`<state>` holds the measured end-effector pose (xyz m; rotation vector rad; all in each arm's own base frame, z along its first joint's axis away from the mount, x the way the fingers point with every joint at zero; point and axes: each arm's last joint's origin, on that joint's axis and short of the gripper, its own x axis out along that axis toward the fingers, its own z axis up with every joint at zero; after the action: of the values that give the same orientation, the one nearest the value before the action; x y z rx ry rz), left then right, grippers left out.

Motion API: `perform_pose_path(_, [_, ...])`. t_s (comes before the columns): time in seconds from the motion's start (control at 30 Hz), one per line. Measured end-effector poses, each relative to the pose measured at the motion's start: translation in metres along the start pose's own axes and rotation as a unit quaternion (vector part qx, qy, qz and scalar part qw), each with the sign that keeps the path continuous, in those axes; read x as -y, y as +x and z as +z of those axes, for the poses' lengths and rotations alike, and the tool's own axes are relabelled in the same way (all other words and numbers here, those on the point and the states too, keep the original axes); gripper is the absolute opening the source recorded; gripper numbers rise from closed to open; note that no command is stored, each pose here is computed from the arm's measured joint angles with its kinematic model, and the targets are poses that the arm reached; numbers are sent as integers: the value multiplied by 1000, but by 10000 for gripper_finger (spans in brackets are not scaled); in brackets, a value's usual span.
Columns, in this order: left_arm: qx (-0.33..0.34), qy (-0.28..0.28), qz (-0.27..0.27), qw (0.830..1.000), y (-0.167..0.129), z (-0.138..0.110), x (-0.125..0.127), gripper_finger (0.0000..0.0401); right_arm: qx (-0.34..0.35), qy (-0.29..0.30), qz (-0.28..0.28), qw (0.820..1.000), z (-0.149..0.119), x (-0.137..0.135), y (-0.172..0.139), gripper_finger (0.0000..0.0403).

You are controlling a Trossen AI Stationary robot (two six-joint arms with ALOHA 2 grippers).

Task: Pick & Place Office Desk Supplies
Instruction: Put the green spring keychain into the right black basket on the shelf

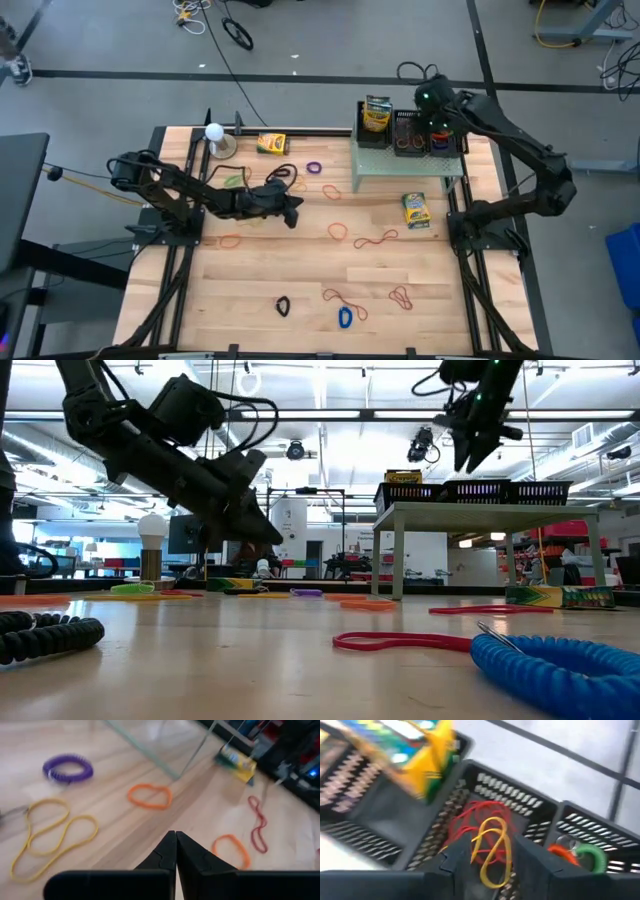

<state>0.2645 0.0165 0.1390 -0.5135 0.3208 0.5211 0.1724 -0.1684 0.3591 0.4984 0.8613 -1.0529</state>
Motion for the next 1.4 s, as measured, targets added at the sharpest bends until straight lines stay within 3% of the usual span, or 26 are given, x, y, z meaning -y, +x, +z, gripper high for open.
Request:
perform_pose_path(0.13, [-46,5,28,999,2,5,1,6,28,-30,64,997,-12,-10,-24,131])
perform_pose_path(0.3, [-102,2,72,992,-6,23,-4,6,75,-71,141,985,-44,-31,-47,28])
perform_pose_path(0.37, [-125,3,93,988,-13,32,-9,7,93,-70,178,977,-58,-39,-52,10])
perform_pose_path(0.53, [-183,-11,122,975,-29,52,-22,31,128,-58,258,956,-90,-62,-55,19])
perform_pose_path(0.7, [-215,-33,144,965,-32,58,-37,70,150,-103,308,934,-115,-88,-50,5])
perform_pose_path(0.87, [-237,-68,167,954,-32,67,-61,110,174,-111,347,915,-125,-103,-47,14])
perform_pose_path(1.0, [-263,-64,189,944,-34,83,-77,140,179,-113,348,913,-125,-104,-47,9])
perform_pose_path(1.2, [-336,-50,246,908,-44,101,-98,193,188,-131,342,911,-125,-103,-47,6])
perform_pose_path(1.4, [-393,-66,286,871,-58,99,-121,228,191,-146,342,908,-125,-103,-47,11])
